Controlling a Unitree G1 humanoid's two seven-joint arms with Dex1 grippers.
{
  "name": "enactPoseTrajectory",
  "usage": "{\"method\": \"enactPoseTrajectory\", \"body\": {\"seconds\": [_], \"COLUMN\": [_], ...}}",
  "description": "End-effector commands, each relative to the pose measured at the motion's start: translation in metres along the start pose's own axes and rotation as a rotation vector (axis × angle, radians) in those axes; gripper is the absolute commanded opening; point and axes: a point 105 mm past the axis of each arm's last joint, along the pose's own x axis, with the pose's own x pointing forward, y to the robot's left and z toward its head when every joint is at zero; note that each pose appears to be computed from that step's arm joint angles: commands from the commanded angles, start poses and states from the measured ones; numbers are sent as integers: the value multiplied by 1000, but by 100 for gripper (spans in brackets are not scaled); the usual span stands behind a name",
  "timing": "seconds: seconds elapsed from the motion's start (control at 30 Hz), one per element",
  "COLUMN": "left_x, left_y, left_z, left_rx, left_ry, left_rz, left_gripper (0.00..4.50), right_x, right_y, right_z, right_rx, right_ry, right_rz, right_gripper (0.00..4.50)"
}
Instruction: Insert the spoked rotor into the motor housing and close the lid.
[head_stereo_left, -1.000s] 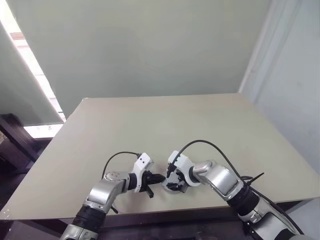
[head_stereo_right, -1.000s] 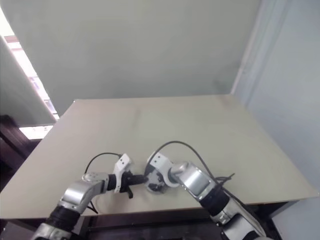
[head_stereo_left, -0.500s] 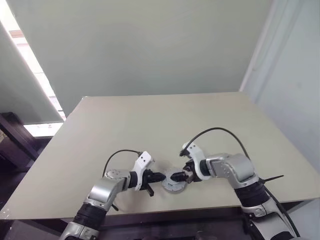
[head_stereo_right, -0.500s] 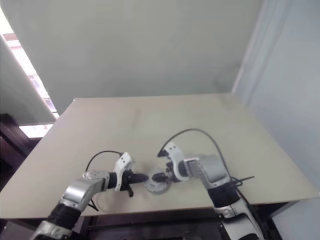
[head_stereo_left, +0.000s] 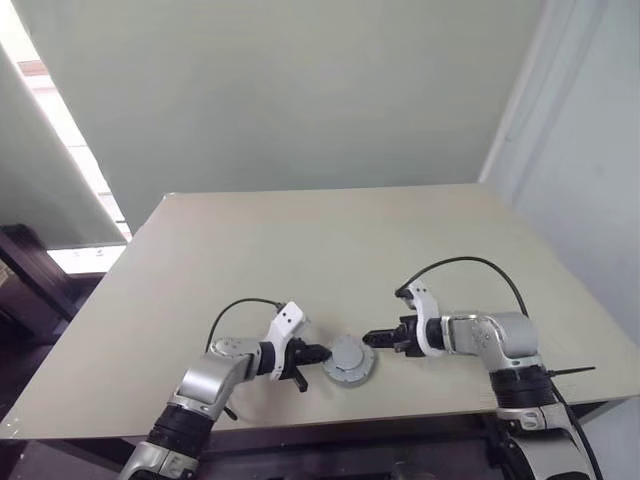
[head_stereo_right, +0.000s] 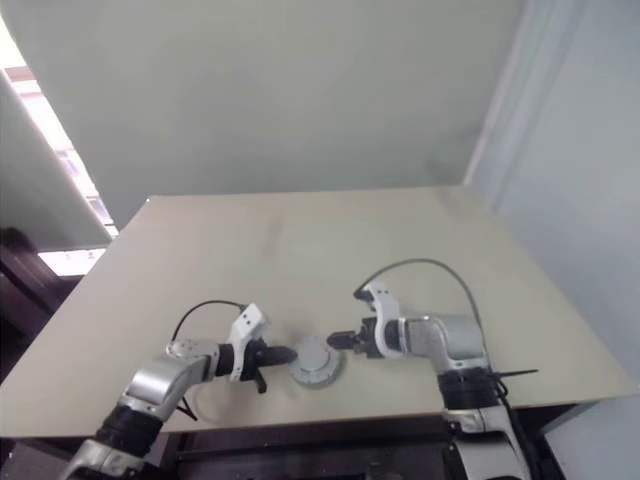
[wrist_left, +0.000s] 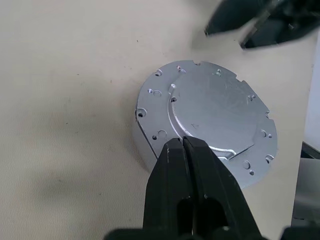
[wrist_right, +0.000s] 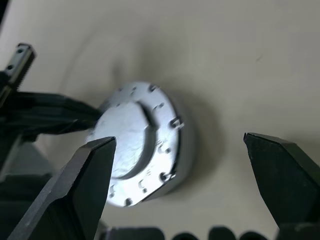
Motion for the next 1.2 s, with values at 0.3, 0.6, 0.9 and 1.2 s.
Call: {"method": "enactPoseTrajectory", "body": {"seconds": [0.3,0.6,0.9,1.2], "left_x": [2,-2,-3,-2], "left_y": [-4,-2,-3,-3], "left_z": [-1,-2,-2,-1], "left_rx": [9,6,3,2], "left_ry": [25,31,30,26], "left_rz": [-13,0,4,6], "left_gripper": [0,0,0,0], "right_x": [12,24,36,40], "right_y": [8,24,35,32], "right_z": [-6,3,-1,-20], "right_rx": [407,497,459,399], "right_ry": [-30,-65,-26,68], "right_rz": [250,369,367,303], "right_gripper": [449,449,449,449]}}
